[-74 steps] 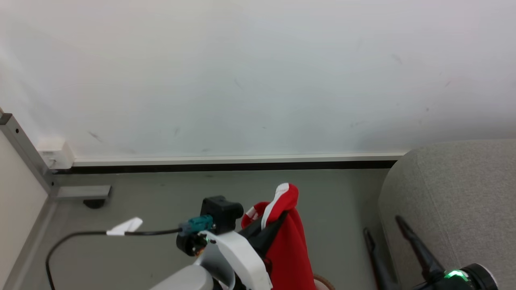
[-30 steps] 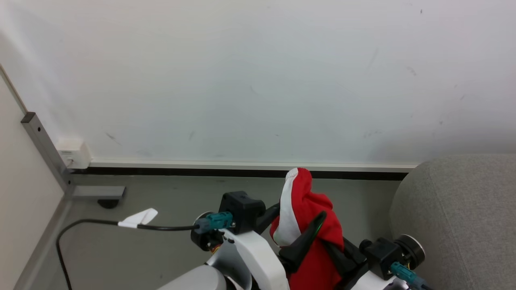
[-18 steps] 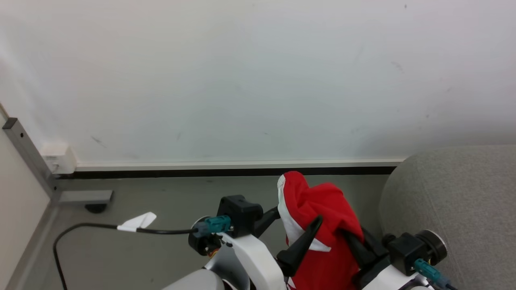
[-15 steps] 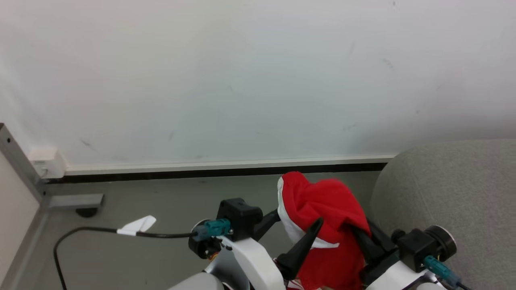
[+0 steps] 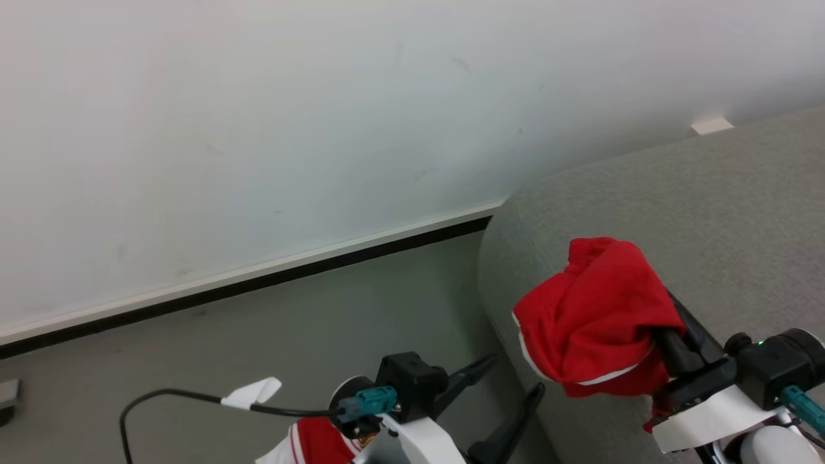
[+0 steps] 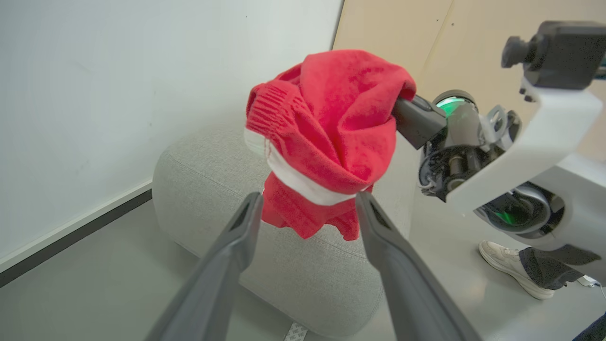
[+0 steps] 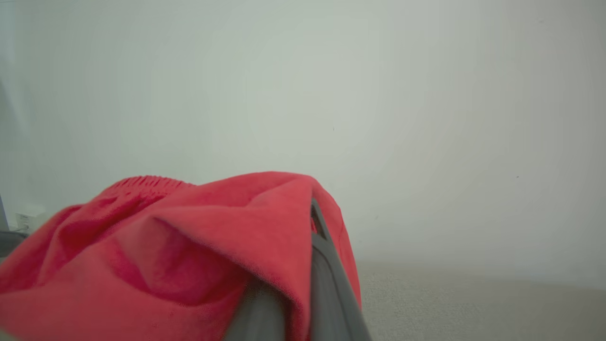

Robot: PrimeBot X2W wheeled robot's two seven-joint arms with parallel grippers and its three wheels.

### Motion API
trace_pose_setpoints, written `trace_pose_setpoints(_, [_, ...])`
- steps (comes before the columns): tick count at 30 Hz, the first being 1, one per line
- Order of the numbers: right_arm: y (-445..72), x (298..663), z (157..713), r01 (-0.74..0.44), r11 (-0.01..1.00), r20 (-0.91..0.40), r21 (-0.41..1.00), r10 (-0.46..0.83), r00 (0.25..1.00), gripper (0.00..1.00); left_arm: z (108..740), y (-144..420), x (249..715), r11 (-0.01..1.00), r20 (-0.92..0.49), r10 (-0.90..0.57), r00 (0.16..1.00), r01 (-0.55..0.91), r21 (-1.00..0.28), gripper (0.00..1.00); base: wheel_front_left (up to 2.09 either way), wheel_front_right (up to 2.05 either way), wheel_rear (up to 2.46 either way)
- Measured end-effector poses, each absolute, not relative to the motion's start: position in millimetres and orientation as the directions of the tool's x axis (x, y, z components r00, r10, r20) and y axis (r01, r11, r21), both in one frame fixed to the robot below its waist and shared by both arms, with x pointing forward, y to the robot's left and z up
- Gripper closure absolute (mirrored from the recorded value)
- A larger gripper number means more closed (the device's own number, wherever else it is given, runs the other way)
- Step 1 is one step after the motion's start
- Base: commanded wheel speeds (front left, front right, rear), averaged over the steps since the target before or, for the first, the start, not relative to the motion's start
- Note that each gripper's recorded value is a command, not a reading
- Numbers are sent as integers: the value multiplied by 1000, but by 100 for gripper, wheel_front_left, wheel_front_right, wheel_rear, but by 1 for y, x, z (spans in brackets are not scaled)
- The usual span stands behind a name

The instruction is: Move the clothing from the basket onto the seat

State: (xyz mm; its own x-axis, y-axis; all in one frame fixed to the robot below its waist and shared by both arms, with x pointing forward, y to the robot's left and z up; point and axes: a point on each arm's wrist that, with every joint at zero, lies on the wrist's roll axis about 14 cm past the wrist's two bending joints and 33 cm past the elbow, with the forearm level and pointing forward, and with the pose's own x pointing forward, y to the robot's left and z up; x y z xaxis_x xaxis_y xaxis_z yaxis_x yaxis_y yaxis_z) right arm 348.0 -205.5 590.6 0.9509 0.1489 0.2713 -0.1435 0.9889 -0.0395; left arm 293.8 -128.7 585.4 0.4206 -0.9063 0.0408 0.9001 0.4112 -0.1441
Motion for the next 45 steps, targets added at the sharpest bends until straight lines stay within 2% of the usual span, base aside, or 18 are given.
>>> trace_pose_setpoints(6, [-263, 318, 586, 34, 999, 247, -26, -26, 969, 100, 579, -162, 278, 292, 44, -952, 303, 942, -166, 0, 0, 0, 0])
trace_pose_setpoints(11, [-297, 313, 586, 155, 988, 231, -21, -146, 962, 100, 572, -172, 283, 251, 43, -964, 261, 954, -164, 0, 0, 0, 0])
trace_pose_setpoints(15, [-320, 331, 596, 240, 971, 248, -8, -230, 941, 100, 569, -175, 297, 223, 47, -971, 233, 962, -158, 0, 0, 0, 0])
trace_pose_setpoints(19, [-350, 369, 615, 321, 946, 282, -41, -297, 912, 100, 556, -170, 327, 222, 29, -973, 227, 968, -118, 0, 0, 0, 0])
trace_pose_setpoints(24, [-375, 439, 635, 374, 917, 303, -140, -320, 898, 100, 537, -161, 367, 252, 33, -965, 259, 958, -138, 0, 0, 0, 0])
trace_pose_setpoints(28, [-396, 495, 645, 423, 892, 321, -158, -359, 876, 100, 514, -147, 404, 317, 19, -946, 324, 936, -153, 0, 0, 0, 0])
trace_pose_setpoints(32, [-425, 535, 633, 487, 852, 288, -194, -425, 858, 100, 486, -128, 431, 386, -11, -920, 392, 900, -202, 0, 0, 0, 0])
trace_pose_setpoints(36, [-449, 556, 578, 532, 809, 167, -250, -505, 847, 100, 455, -103, 451, 475, -67, -878, 473, 848, -235, 0, 0, 0, 0])
trace_pose_setpoints(41, [-463, 551, 484, 577, 779, -50, -244, -604, 795, 100, 419, -74, 457, 560, -153, -828, 539, 784, -270, 0, 0, 0, 0])
trace_pose_setpoints(42, [-462, 549, 466, 576, 779, -92, -248, -611, 786, 97, 415, -69, 458, 573, -164, -819, 550, 773, -273, 0, 0, 0, 0])
trace_pose_setpoints(44, [-455, 542, 439, 574, 781, -149, -245, -616, 774, 54, 412, -62, 459, 591, -173, -806, 566, 759, -274, 0, 0, 0, 0])
trace_pose_setpoints(45, [-452, 539, 433, 574, 782, -161, -242, -616, 771, 17, 411, -60, 459, 597, -178, -802, 571, 754, -273, 0, 0, 0, 0])
